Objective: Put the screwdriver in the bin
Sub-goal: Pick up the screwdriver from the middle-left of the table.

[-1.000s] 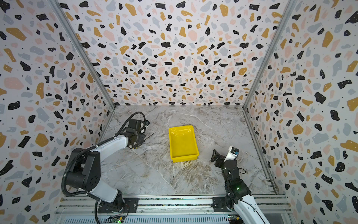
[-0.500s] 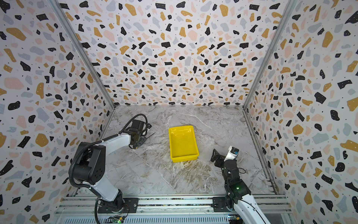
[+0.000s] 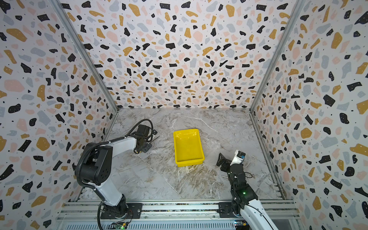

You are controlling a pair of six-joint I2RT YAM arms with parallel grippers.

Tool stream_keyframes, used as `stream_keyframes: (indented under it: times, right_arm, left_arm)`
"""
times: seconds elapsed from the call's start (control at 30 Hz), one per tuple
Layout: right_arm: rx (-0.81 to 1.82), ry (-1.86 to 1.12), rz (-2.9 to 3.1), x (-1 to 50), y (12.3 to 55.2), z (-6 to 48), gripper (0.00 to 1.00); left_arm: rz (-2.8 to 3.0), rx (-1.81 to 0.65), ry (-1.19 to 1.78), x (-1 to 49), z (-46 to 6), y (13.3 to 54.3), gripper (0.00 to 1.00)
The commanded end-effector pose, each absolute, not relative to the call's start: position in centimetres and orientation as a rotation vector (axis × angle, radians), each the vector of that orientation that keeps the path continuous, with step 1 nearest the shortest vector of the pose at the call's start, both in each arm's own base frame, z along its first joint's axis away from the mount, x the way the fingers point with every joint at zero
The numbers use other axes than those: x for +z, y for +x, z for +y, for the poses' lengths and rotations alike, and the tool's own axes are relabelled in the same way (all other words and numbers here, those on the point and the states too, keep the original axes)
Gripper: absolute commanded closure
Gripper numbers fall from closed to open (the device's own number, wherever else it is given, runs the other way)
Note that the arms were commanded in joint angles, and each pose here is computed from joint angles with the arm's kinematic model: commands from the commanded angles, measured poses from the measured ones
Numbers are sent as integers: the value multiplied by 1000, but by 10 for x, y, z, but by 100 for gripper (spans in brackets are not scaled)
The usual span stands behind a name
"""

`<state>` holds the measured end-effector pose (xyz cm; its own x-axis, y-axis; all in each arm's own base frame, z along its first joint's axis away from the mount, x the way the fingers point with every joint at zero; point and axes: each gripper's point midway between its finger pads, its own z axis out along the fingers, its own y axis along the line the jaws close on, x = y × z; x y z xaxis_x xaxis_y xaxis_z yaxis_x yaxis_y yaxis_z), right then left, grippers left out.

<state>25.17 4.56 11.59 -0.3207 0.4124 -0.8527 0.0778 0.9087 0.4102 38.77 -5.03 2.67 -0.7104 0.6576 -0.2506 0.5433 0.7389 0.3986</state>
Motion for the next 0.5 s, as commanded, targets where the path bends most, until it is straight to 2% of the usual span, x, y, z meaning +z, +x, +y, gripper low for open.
stream_keyframes:
  times: [0.0,0.2,0.3,0.47]
  right_arm:
    - [350,373,1864,120,253,45,1]
    - [351,373,1864,120,253,45,1]
    - [354,377,1865,119,253,45,1]
    - [353,376,1862,120,253,45,1]
  left_arm:
    - [2579,414,920,18,-51,384,47]
    - [2601,389,929,8,-53,380,50]
    - [2612,382,942,5,-54,380,58]
    - [2609,391,957,5,-53,379,76]
